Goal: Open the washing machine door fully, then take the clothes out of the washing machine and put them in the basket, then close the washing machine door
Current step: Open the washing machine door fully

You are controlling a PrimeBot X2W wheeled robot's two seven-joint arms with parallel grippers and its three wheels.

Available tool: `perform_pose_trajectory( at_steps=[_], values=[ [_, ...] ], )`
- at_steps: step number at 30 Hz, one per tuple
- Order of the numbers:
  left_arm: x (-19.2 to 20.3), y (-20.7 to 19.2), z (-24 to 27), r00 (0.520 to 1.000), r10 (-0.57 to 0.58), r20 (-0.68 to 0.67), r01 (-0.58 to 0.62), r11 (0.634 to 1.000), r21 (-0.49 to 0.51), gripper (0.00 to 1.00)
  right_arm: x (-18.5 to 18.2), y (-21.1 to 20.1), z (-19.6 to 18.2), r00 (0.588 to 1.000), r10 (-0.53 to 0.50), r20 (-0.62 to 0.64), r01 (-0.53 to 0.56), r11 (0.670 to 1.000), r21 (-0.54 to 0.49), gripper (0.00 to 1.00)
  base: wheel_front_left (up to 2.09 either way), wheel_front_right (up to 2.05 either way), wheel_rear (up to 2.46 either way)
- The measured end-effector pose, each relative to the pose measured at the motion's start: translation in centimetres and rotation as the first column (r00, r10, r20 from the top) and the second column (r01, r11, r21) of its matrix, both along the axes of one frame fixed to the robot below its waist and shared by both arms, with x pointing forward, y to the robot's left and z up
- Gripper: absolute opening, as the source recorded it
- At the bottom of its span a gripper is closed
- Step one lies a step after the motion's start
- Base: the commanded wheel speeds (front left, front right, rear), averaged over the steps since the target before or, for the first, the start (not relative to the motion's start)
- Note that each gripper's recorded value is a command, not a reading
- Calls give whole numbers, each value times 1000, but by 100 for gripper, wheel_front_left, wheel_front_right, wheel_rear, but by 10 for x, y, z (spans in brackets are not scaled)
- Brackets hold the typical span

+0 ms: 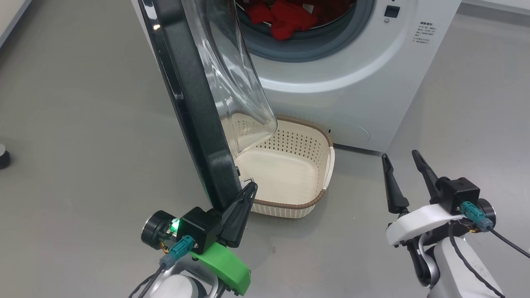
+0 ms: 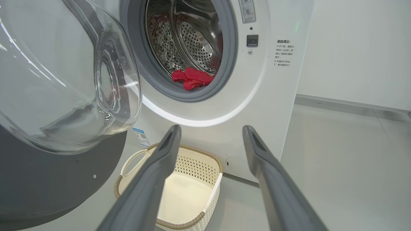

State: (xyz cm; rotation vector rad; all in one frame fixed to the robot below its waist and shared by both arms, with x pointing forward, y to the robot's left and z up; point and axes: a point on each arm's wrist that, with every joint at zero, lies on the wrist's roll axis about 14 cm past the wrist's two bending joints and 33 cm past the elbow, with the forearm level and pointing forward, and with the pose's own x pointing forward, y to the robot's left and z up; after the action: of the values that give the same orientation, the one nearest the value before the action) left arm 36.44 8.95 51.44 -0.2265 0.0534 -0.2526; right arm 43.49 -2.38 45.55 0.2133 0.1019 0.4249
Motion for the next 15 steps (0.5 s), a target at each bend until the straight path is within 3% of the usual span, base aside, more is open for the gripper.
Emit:
perform_pose_trajectory(
  at_steps=[15],
  values=[
    [0, 22, -9, 995, 96, -20, -96, 995, -20, 0, 5, 9, -1, 1000, 19, -1, -19, 1000, 5, 100, 0, 0, 0]
  ],
)
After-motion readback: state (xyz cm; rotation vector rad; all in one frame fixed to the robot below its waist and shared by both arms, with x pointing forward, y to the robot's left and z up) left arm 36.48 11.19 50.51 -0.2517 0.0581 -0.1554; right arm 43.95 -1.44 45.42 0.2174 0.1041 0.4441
